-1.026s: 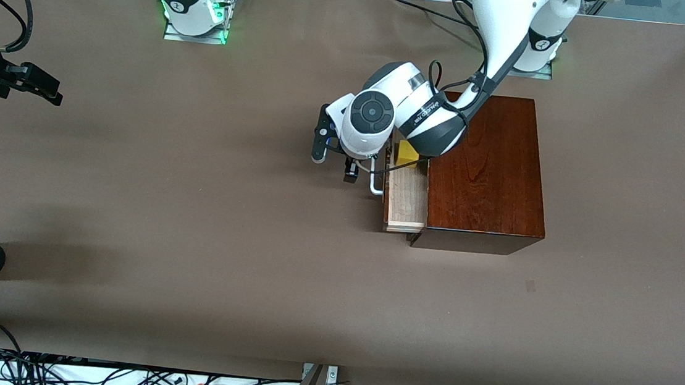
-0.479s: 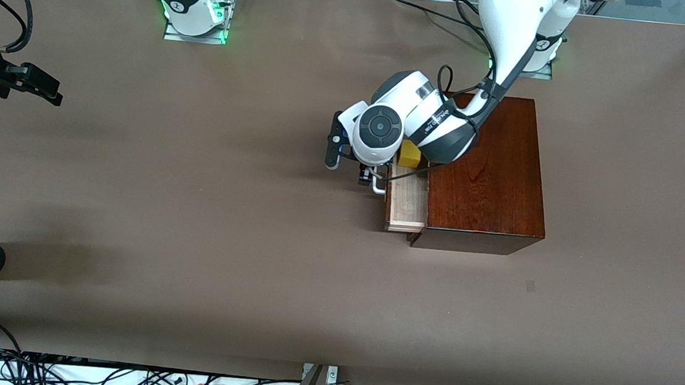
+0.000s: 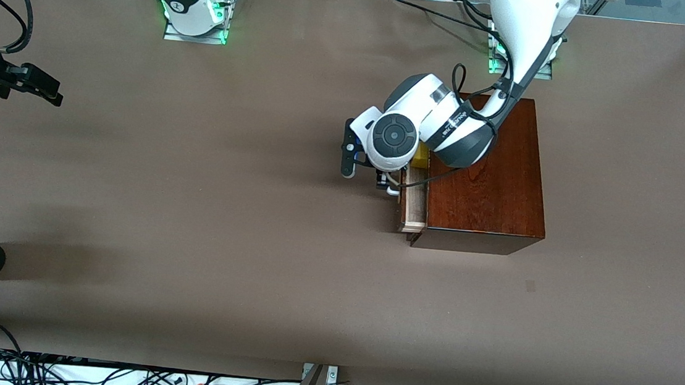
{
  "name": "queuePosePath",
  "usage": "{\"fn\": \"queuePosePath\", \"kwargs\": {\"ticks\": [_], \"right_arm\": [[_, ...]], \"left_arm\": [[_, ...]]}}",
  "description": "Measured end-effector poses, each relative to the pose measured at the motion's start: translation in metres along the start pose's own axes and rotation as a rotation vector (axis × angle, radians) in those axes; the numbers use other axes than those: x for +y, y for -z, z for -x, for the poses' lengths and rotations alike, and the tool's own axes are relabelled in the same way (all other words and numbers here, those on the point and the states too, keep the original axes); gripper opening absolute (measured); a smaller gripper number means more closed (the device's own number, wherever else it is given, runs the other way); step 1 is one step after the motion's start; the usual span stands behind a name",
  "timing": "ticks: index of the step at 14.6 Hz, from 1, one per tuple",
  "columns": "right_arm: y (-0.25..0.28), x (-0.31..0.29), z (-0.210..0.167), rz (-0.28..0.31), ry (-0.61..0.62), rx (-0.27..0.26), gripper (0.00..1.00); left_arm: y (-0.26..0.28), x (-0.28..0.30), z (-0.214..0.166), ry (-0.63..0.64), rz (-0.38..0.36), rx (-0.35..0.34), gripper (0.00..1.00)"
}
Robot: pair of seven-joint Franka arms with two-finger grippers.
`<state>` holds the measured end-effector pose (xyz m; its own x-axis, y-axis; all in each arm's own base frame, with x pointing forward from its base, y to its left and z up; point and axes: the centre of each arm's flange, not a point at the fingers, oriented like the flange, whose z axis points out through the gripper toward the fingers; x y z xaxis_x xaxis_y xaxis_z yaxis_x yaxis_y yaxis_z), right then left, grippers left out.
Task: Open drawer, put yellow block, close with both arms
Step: 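Push the drawer into the box with the left gripper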
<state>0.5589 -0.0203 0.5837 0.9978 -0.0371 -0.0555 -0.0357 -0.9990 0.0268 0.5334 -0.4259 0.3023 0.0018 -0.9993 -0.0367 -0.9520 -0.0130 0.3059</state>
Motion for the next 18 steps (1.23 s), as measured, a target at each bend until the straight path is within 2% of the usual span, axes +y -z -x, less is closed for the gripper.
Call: {"fn": "queuePosePath", "kwargs": {"ticks": [3,11,18], "right_arm": [[0.000,0.000,0.000,0.000,0.000,0.000,1.00],[0.000,0.000,0.000,-0.001,0.001,0.000,1.00],[0.000,-0.001,0.000,-0.010,0.002,-0.002,1.00]], "left_arm": [[-0.001,0.000,0.003,-0.006,-0.003,-0.031,1.00],[-0.001,-0.004,0.013,0.011,0.012,-0.039,1.00],[-0.002,-0.008,0.028,0.019,0.030,-0.089,1.00]]}}
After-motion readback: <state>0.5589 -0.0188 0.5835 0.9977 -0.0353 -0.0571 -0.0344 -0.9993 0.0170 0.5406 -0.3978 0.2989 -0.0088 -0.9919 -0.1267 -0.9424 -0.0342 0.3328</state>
